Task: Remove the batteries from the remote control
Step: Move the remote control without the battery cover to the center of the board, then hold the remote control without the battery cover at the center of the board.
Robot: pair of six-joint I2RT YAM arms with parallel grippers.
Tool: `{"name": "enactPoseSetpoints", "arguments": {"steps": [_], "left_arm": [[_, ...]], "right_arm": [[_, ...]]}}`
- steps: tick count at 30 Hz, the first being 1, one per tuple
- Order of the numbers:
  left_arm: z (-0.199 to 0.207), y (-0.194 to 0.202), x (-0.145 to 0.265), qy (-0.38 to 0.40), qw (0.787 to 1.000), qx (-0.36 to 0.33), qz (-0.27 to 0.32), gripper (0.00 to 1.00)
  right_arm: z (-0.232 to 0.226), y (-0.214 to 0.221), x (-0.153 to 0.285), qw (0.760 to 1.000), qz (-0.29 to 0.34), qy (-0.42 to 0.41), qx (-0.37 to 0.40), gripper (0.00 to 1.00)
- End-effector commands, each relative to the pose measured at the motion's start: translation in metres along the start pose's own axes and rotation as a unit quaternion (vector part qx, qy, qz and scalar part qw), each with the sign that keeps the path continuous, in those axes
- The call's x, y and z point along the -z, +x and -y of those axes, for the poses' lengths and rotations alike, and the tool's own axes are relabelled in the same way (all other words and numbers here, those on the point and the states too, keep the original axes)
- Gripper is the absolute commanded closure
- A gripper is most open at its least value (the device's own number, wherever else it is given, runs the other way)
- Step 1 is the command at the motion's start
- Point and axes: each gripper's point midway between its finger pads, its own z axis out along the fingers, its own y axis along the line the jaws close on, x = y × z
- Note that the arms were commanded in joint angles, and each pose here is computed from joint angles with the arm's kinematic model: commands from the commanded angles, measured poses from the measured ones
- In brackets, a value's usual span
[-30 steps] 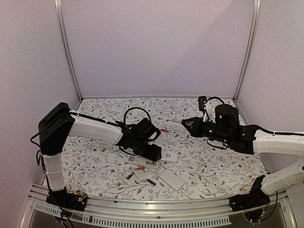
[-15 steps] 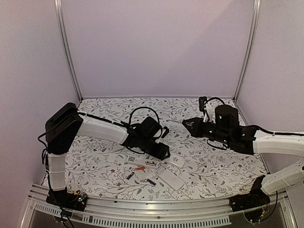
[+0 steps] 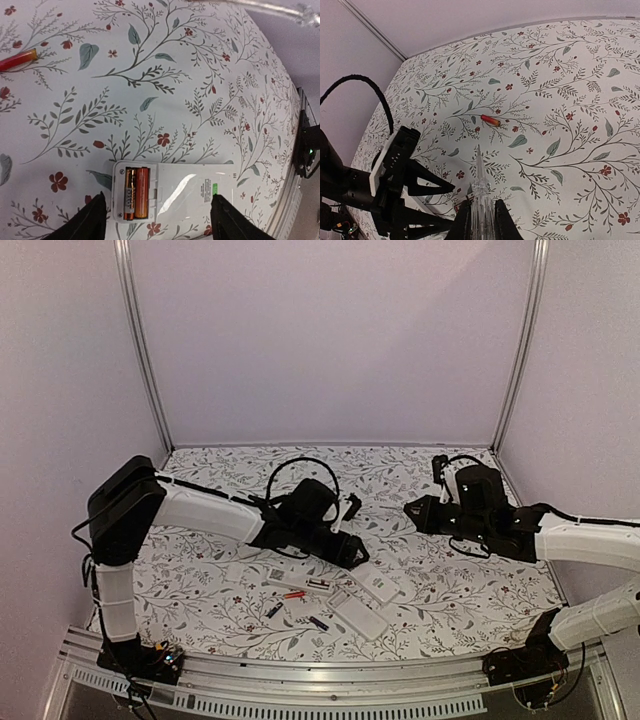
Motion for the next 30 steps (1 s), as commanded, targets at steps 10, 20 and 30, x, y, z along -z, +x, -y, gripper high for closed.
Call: {"name": "enactPoseSetpoints", "arguments": {"steps": [10,20,30], "left_arm": [[0.003,0.038,0.034,0.072,0.982,0.171,-0.030,0.54],[-0.001,0.038,0.024,0.070,0.981,0.180,-0.029,0.58],[-0.009,0.038,0.011,0.050,0.983,0.171,-0.037,0.64]], "right_arm": [[-0.008,0.069,-0.006,0.982,-0.147,-0.070,0.094,1.00],[-0.002,0.081,-0.020,0.979,-0.165,-0.063,0.105,1.00],[0.000,0.087,-0.029,0.977,-0.174,-0.061,0.109,1.00]]}}
